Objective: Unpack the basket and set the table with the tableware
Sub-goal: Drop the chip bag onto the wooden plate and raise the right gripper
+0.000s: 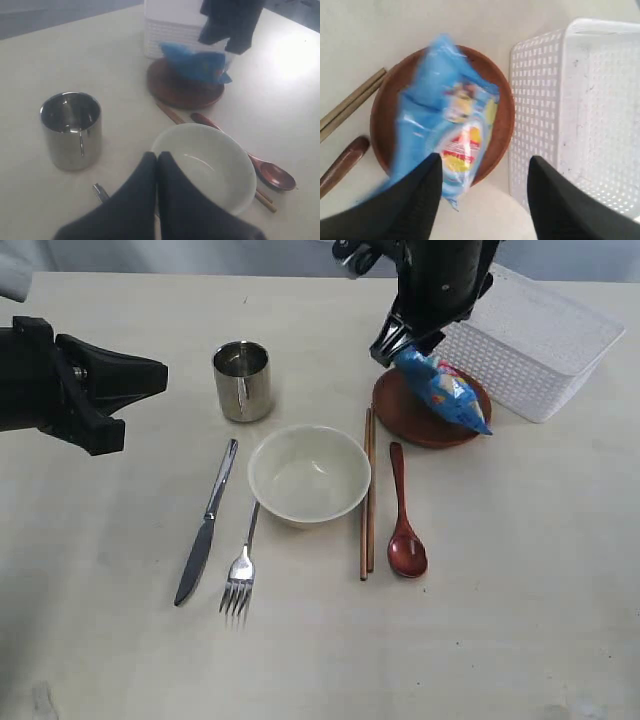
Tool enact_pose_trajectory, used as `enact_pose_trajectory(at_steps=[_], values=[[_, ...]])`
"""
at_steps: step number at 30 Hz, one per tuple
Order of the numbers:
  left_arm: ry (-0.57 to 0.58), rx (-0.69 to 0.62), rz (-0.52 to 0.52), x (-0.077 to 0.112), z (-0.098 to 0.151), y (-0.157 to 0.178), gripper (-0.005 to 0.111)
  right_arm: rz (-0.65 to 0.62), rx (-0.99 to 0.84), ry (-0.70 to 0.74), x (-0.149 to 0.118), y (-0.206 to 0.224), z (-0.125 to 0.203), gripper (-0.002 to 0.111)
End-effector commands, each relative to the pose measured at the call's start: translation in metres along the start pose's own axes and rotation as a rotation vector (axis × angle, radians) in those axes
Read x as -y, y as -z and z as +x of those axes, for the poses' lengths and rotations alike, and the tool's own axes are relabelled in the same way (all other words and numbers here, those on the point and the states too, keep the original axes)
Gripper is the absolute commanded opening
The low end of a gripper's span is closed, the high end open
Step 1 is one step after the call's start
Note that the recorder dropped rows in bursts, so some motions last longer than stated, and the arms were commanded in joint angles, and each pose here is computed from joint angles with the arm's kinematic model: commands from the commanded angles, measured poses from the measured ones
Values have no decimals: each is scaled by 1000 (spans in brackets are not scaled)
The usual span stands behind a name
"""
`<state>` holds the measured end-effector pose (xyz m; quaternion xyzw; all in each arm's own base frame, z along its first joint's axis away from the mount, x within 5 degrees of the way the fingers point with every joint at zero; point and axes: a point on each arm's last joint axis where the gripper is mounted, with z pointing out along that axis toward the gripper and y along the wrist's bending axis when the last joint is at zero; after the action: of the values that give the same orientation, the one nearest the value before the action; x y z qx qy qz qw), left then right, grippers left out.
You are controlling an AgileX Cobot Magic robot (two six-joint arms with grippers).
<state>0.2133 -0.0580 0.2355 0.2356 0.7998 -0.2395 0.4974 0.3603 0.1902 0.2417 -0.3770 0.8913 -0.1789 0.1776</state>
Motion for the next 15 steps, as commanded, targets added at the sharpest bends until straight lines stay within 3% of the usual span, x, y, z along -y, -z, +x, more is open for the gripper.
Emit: enact_pose_trajectory(at_steps=[1,15], values=[[14,4,-6,0,1,1,0,23,61,-24,13,27,3,50],[14,4,-6,0,1,1,0,-97,173,-108,4,32,-6,47]])
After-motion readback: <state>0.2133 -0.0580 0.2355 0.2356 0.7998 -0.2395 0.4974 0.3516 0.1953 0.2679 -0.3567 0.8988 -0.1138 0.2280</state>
